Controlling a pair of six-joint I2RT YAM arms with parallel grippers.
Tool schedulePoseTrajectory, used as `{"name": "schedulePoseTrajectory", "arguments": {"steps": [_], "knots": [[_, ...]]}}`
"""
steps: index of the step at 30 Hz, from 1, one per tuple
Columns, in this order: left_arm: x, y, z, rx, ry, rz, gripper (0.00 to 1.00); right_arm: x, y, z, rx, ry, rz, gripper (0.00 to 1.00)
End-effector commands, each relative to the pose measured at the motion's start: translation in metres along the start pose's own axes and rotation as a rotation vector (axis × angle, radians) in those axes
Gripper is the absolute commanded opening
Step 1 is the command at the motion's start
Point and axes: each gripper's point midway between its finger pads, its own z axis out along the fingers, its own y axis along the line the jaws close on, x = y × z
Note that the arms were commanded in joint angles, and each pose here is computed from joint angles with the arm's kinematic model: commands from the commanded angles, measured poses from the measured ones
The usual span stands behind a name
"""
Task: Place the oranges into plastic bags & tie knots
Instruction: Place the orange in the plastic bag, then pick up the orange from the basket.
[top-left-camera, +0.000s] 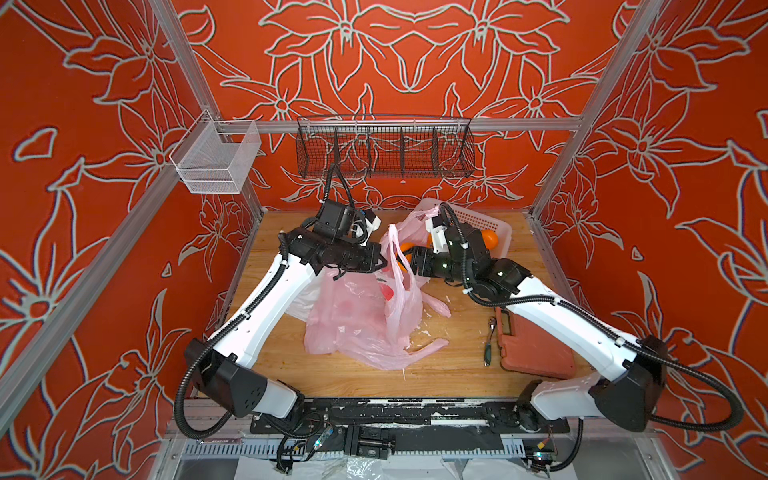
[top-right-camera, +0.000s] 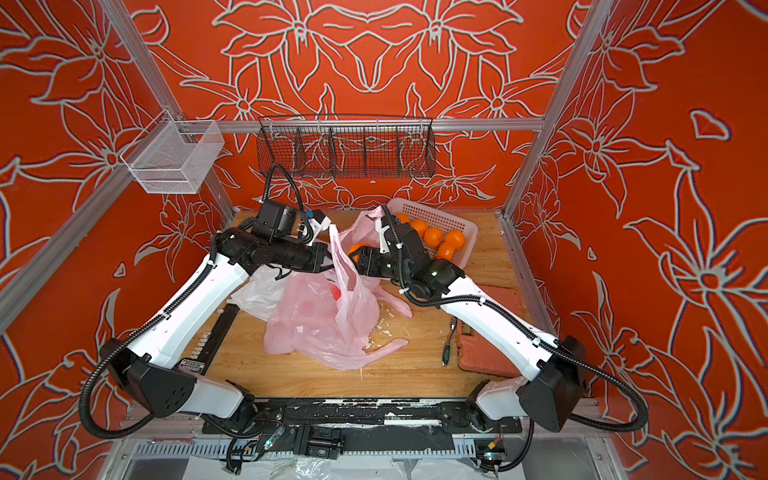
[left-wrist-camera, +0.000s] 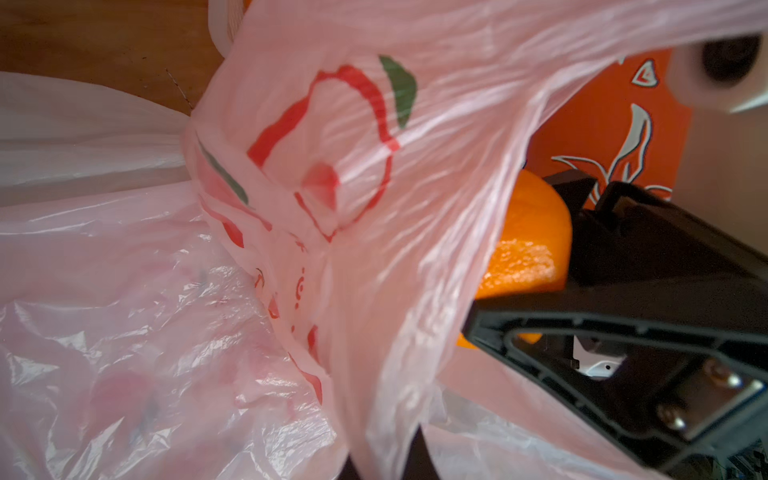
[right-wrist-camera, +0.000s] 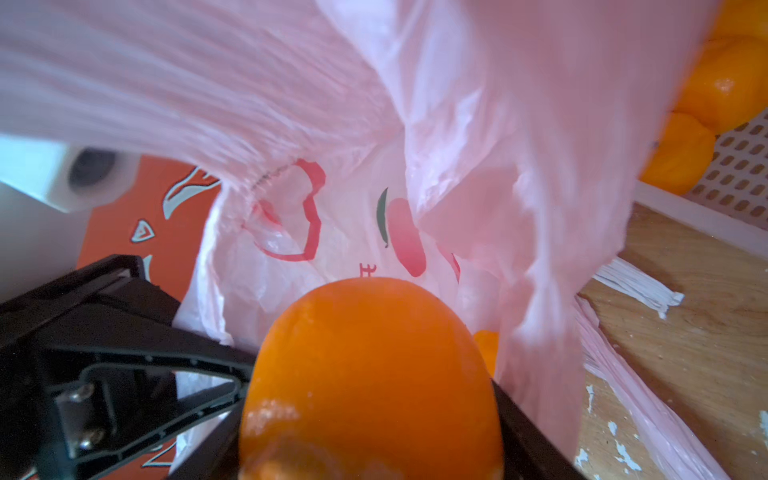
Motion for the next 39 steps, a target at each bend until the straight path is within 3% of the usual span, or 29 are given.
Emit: {"name": "schedulePoseTrajectory", "arguments": {"steps": [1,5,15,18,24,29,34,39], "knots": [[0.001,0.001,-0.003,0.0,-0.013,-0.002,0.0,-0.003,0.015,-0.008,-0.029,-0.002,-0.02,0.83],[0.001,0.002,-0.001,-0.001,-0.009,-0.003,0.0,-0.006,0.028,-0.014,-0.066,-0.004,-0.048,0.87],[-0.001,0.02,-0.004,-0.099,-0.045,-0.024,0.0,-0.016,0.02,-0.062,-0.025,-0.14,-0.163,0.8],[-0.002,0.026,-0.006,-0.138,-0.06,-0.027,0.0,-0.013,-0.006,-0.086,0.063,-0.216,-0.183,0.79],[-0.003,0.041,-0.007,-0.227,-0.046,-0.003,0.0,-0.004,-0.08,-0.121,0.371,-0.33,-0.127,0.76],[0.0,0.038,-0.004,-0.239,0.002,0.045,0.0,-0.002,-0.132,-0.124,0.635,-0.238,-0.073,0.76],[0.0,0.033,-0.003,-0.324,0.03,0.142,0.0,-0.015,-0.177,-0.097,0.687,-0.078,0.052,0.76],[-0.004,0.033,0.0,-0.356,0.034,0.16,0.0,-0.034,-0.226,-0.076,0.828,0.037,0.107,0.77]]}}
